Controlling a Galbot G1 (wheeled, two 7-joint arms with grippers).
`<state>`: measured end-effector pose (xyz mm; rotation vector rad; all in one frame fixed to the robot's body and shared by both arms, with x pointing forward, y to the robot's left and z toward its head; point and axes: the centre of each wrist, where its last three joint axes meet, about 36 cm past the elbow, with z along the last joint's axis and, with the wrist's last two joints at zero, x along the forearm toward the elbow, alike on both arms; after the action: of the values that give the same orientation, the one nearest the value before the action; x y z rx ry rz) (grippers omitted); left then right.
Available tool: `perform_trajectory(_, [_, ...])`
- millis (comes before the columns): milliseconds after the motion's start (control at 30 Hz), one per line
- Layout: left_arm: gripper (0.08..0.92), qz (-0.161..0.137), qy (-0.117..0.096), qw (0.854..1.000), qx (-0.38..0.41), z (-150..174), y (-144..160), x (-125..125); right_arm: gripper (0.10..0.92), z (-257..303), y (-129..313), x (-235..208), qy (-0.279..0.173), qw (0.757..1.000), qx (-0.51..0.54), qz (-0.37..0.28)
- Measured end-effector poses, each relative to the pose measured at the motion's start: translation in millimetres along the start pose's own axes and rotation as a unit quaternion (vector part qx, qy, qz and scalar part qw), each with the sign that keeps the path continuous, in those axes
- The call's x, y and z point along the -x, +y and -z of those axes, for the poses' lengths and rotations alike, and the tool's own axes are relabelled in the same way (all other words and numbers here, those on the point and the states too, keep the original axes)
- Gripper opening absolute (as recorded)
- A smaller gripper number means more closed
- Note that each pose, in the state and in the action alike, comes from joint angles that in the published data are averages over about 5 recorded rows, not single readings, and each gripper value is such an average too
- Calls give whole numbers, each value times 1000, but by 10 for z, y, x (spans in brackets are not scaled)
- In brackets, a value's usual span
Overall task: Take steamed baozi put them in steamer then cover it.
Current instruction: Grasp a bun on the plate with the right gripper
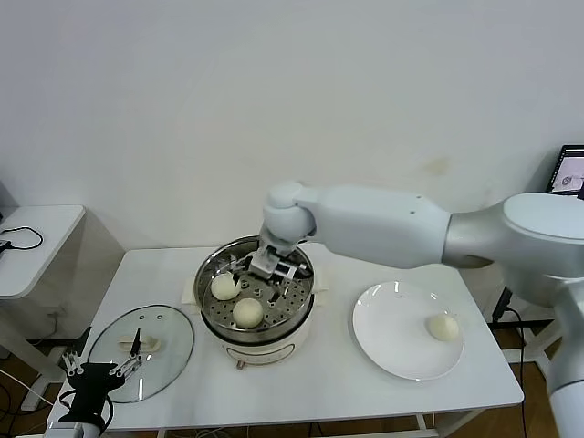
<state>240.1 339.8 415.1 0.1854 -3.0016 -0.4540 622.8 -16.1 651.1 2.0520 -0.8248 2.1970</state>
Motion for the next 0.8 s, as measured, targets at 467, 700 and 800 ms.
perform_trajectory(467, [823, -9, -5, 1000, 8, 62, -6, -13, 823, -615, 1040, -747, 78, 978, 193, -12])
perform_trajectory(700, [823, -16, -5, 1000, 12, 85, -56, -47, 823, -885, 1938, -770, 112, 952, 283, -1])
perform_trajectory(800, [823, -18, -3, 1000, 13, 89, -80, -71, 823, -964, 2339, -722, 122, 940, 319, 4])
